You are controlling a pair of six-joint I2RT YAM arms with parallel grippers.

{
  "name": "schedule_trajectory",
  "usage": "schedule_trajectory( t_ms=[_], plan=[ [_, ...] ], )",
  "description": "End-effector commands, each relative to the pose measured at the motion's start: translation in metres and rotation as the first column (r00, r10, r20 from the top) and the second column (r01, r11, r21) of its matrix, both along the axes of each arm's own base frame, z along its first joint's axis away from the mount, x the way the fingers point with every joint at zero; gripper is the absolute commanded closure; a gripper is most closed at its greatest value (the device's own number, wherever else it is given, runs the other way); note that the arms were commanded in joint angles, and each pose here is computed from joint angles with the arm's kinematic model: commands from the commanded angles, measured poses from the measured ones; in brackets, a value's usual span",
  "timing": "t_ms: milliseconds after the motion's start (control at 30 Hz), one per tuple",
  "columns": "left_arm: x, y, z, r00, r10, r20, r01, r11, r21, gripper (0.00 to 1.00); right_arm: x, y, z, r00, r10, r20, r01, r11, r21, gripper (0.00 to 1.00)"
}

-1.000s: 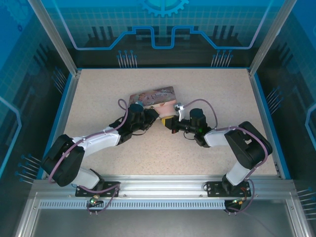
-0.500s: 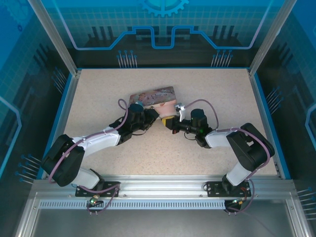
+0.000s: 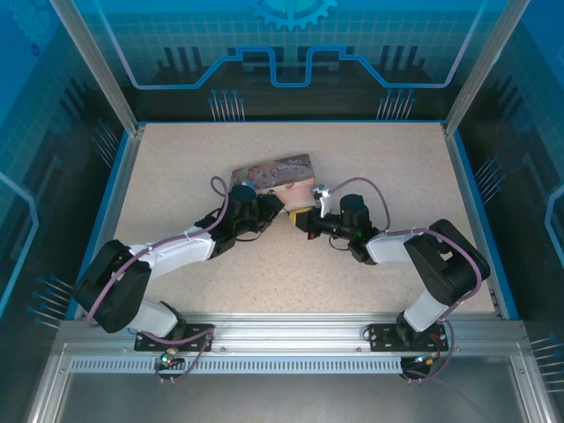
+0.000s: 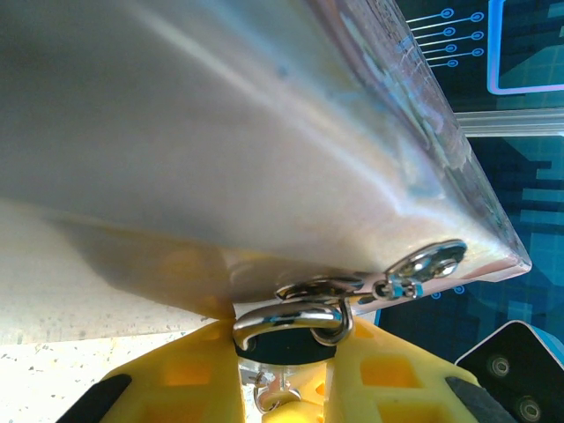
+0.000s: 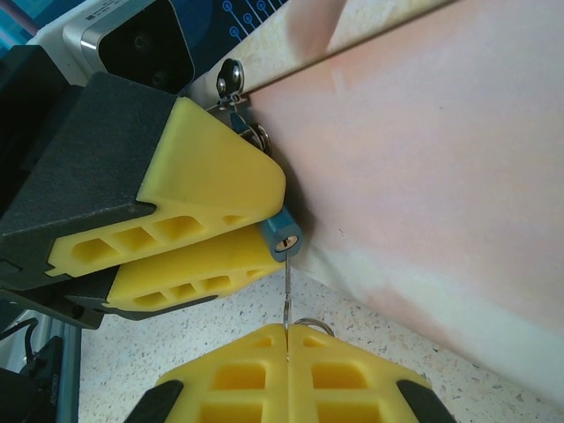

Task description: Unlock a padlock with a key

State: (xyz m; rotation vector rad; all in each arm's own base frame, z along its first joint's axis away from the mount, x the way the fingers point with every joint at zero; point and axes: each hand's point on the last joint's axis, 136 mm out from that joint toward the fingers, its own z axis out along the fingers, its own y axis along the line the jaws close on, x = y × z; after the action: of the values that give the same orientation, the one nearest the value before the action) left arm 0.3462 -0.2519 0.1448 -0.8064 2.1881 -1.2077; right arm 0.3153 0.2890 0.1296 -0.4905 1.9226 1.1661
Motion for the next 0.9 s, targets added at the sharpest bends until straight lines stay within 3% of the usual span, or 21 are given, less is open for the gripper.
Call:
schedule_trajectory(
  t_ms=[0,867],
  plan=[
    [0.006,-0.01,0.025,0.998,-0.015,0.06,0.02,0.996,-0.083,1.0,0.006,0.001,0.005,1.0,-0.004,0.027,0.004,1.0,0.007,1.0],
    [0.002,-0.015,0.031,0.997,-0.046,0.064,0.052,0.993,-0.105,1.0,0.016,0.009,0.01,0.997,0.023,0.072,-0.021,1.0,-0.02,1.0]
  ],
)
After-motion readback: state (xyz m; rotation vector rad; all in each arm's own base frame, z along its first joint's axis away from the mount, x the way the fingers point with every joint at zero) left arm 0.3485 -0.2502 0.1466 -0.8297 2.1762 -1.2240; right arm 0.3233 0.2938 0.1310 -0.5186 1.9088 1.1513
